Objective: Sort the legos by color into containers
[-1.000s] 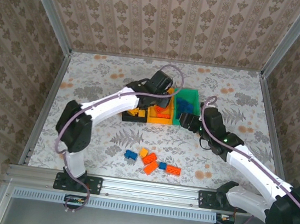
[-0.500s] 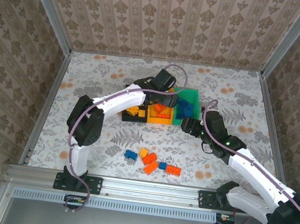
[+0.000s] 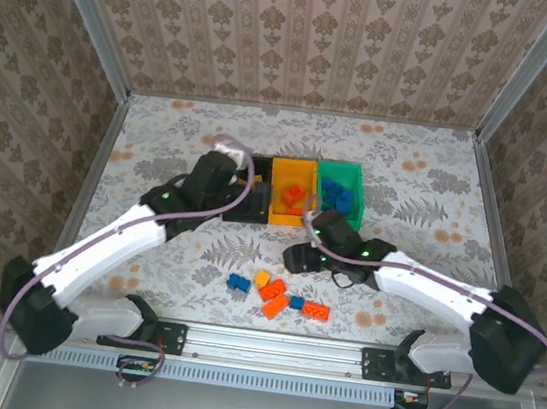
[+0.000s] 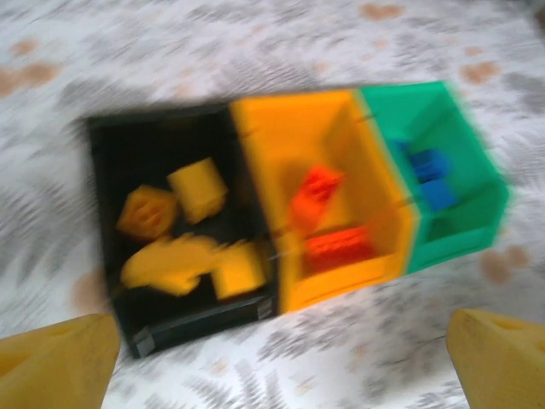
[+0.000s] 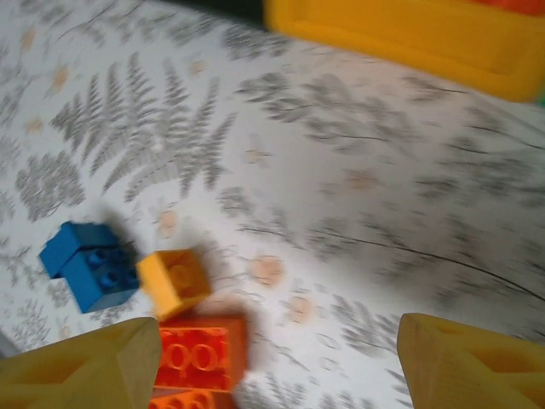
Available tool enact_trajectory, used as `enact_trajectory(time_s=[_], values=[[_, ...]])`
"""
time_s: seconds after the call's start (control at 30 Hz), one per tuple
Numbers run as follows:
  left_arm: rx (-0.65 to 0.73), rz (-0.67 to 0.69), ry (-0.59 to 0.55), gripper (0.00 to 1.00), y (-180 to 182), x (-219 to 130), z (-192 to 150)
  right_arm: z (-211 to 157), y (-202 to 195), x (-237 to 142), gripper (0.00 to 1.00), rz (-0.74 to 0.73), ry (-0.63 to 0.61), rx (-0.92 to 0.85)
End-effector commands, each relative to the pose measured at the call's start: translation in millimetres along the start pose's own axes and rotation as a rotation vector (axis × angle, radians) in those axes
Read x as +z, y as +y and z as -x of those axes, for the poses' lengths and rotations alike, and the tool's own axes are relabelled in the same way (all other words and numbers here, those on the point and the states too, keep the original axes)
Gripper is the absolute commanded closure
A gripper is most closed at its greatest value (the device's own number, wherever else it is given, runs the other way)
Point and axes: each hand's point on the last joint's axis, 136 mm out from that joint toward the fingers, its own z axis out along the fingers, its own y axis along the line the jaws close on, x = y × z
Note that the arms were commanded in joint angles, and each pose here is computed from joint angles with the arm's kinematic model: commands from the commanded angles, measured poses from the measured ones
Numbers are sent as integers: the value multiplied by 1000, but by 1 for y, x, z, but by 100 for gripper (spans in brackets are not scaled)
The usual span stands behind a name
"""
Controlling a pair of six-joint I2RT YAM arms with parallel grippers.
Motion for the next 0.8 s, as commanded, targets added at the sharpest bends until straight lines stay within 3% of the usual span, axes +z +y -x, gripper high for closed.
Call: enact_trajectory(time_s=[0.0, 0.13, 0.27, 0.77], values=[[-161, 157, 75, 0, 67, -11, -43, 5, 40, 15, 26, 61, 40, -156], [-282, 198, 93, 0, 105, -22, -67, -3, 77, 35, 30, 91, 99, -302], [-338, 221, 118, 0, 121, -23, -77, -14, 101, 54, 36, 109, 149, -402], [-374, 172, 86, 0, 121, -24, -67, -46, 98, 92, 50, -5, 257, -595]])
